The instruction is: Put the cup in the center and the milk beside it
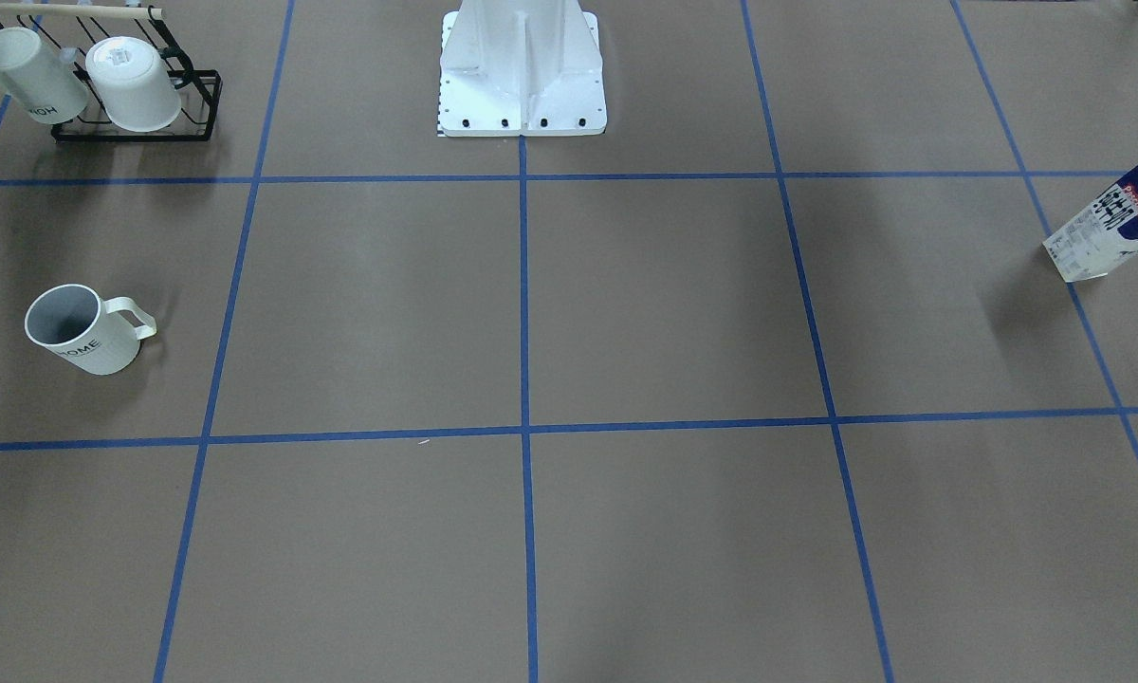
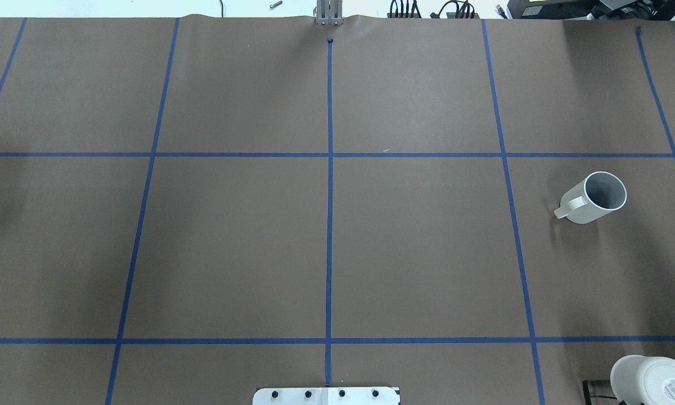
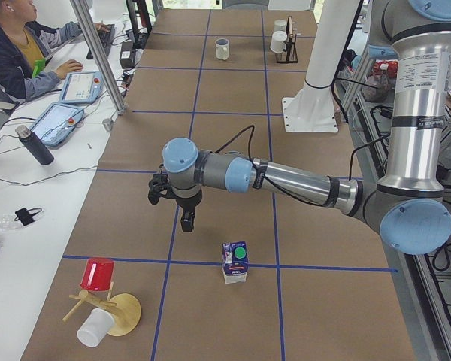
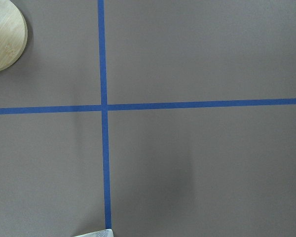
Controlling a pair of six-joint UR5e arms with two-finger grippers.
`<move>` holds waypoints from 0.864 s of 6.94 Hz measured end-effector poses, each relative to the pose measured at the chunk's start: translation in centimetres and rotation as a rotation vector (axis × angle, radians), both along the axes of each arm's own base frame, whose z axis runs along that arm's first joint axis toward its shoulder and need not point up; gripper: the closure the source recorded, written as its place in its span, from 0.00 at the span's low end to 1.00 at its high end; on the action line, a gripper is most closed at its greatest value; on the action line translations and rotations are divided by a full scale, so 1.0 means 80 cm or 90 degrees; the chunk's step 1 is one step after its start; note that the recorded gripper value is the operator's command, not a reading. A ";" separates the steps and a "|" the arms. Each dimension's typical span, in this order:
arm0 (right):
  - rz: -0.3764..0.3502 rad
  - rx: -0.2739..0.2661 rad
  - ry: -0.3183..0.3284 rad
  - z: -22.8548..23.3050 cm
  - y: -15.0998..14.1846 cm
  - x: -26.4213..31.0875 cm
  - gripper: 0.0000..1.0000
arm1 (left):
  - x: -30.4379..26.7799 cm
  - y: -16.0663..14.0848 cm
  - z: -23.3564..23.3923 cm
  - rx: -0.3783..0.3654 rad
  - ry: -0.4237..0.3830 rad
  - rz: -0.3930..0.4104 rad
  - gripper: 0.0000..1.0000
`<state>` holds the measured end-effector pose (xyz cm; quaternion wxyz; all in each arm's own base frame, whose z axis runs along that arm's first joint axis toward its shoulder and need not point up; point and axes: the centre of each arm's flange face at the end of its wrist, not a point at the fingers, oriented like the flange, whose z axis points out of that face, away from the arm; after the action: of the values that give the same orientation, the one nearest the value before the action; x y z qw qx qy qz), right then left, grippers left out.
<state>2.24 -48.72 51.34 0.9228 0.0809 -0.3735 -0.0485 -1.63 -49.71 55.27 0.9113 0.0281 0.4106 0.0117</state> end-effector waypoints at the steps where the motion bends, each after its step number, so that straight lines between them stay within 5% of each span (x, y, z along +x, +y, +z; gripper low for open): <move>1: 0.000 0.000 0.000 0.000 0.000 0.000 0.00 | 0.000 0.000 -0.003 0.003 0.000 0.000 0.01; 6: 0.003 0.009 0.001 -0.009 0.001 0.000 0.00 | -0.003 0.012 -0.015 0.011 0.001 -0.007 0.01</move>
<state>2.20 -48.66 50.63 0.9226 0.0885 -0.3724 -0.0487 -1.85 -48.74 54.05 0.9108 0.0381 0.4111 0.0105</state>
